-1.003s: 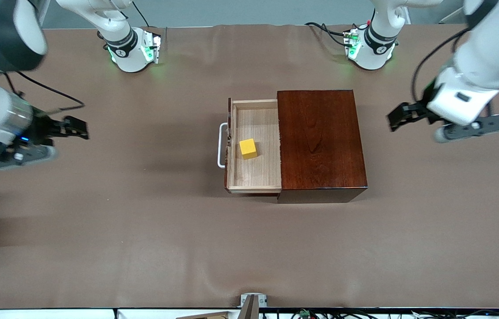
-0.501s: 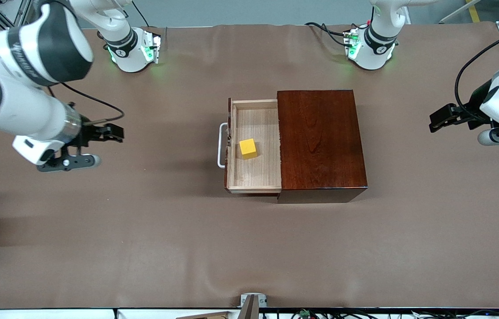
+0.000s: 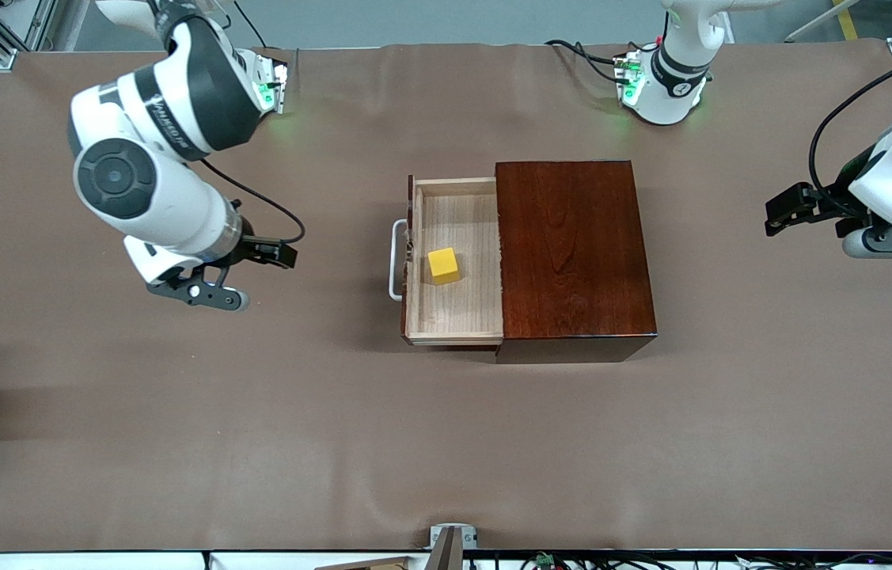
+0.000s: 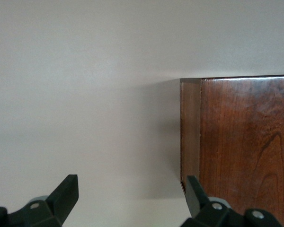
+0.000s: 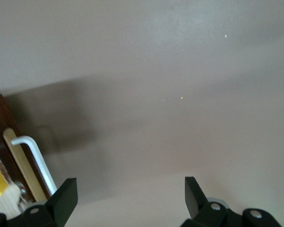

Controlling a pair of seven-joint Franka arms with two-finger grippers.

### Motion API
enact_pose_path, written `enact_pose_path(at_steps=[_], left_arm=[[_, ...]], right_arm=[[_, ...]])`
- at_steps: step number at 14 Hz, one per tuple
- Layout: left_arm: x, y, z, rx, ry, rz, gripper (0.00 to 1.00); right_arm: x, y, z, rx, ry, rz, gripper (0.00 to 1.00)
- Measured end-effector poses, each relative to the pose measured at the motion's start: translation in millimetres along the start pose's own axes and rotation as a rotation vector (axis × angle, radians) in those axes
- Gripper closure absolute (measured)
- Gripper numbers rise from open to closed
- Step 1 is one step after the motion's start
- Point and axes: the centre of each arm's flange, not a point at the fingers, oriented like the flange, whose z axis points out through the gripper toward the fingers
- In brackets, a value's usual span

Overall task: Open drawer, take yellow block, close drawer
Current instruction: 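Move the right gripper toward the yellow cube in the open drawer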

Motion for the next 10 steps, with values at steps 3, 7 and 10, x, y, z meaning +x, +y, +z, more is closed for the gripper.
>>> enact_pose_path(at_steps=[3,7,10], left_arm=[[0.3,-0.7,0.0,0.0,0.002,-0.001,0.0],[1.2,-1.7,2.1,0.0,0.003,-0.003,0.0],[1.6,-3.0,3.0,0.0,0.002,-0.005,0.0]], right_arm=[[-9.4,-26.1,9.5,0.019,0.013,0.128,0.0],[-10.8,-49.2,21.3,0.099,-0.025,0.357,0.0],[-14.0,-64.4,29.9,0.125,-0.04,0.475,0.0]])
